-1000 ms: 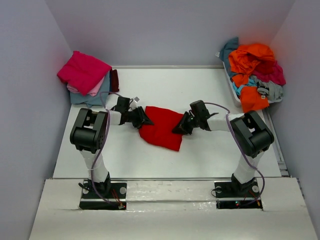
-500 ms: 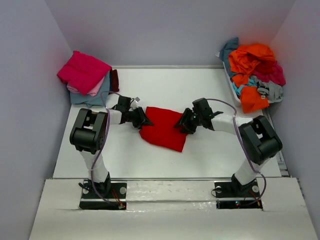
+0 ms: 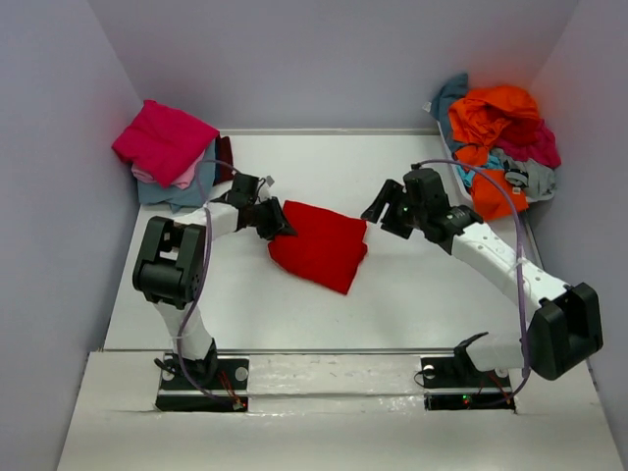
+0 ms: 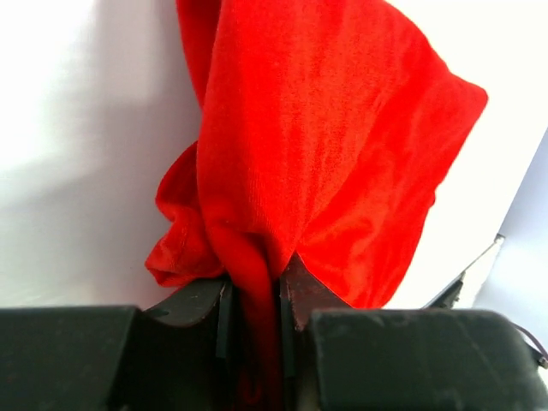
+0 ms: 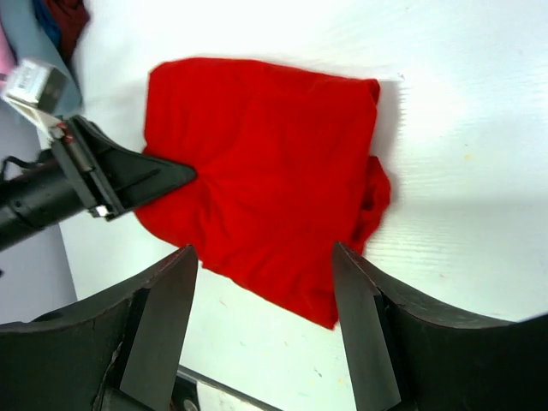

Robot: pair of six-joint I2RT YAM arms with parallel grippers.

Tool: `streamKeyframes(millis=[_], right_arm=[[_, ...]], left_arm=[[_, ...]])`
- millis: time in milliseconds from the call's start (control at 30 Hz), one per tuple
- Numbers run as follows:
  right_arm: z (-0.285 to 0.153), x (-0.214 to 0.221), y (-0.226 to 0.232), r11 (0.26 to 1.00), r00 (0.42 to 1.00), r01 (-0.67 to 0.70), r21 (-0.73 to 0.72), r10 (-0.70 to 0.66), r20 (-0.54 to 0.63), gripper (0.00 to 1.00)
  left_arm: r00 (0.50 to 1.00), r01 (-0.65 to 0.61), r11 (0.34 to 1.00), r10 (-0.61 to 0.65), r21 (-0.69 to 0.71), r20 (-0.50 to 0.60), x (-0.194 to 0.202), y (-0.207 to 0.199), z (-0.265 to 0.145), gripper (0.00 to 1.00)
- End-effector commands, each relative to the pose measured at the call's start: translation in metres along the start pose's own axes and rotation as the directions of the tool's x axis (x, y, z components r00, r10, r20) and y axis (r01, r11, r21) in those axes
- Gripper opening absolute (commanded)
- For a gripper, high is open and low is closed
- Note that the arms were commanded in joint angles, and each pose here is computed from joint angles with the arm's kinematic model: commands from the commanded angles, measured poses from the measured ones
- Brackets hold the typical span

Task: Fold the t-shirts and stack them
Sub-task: Neatly place the folded tshirt to the corner

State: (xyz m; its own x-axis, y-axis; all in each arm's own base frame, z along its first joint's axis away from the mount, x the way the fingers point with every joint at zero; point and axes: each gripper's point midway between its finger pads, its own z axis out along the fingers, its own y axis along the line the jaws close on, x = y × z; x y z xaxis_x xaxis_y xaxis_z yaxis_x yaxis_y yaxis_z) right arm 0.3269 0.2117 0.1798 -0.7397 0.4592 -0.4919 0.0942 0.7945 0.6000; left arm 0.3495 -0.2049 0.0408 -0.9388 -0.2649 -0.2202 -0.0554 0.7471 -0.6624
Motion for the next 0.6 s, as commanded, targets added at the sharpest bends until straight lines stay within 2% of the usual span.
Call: streamKeyframes(millis=[0,233,367,567], right_arm=[[-0.007,-0.002,-0.023,0.994,0.999,0.041,0.098,-0.044,0.023,0.7],[-0.004,0.022,-0.053,0.988,0.999,0.043,0.15,-0.042,-0.013,0.7],[-0.007,0.029,-0.06,0.986,0.999,0.047,0.157,-0.044,-0.023,0.7],[-0.018,0.036,-0.069,0.984,0.998,0.055,0.171,-0.051,-0.028,0.7]], left_arm=[[0.975,-0.162,0.986,0.155,0.033,0.16,-0.051,-0.047,-0.037,0.06],[0.942,-0.231,0.971,0.241,-0.068,0.235,-0.097,-0.06,-0.048,0.06],[0.918,-0.244,0.948,0.294,-0.202,0.268,-0.123,-0.053,-0.059,0.06],[0.87,-0.247,0.911,0.359,-0.331,0.337,-0.164,-0.059,-0.081,0.06]])
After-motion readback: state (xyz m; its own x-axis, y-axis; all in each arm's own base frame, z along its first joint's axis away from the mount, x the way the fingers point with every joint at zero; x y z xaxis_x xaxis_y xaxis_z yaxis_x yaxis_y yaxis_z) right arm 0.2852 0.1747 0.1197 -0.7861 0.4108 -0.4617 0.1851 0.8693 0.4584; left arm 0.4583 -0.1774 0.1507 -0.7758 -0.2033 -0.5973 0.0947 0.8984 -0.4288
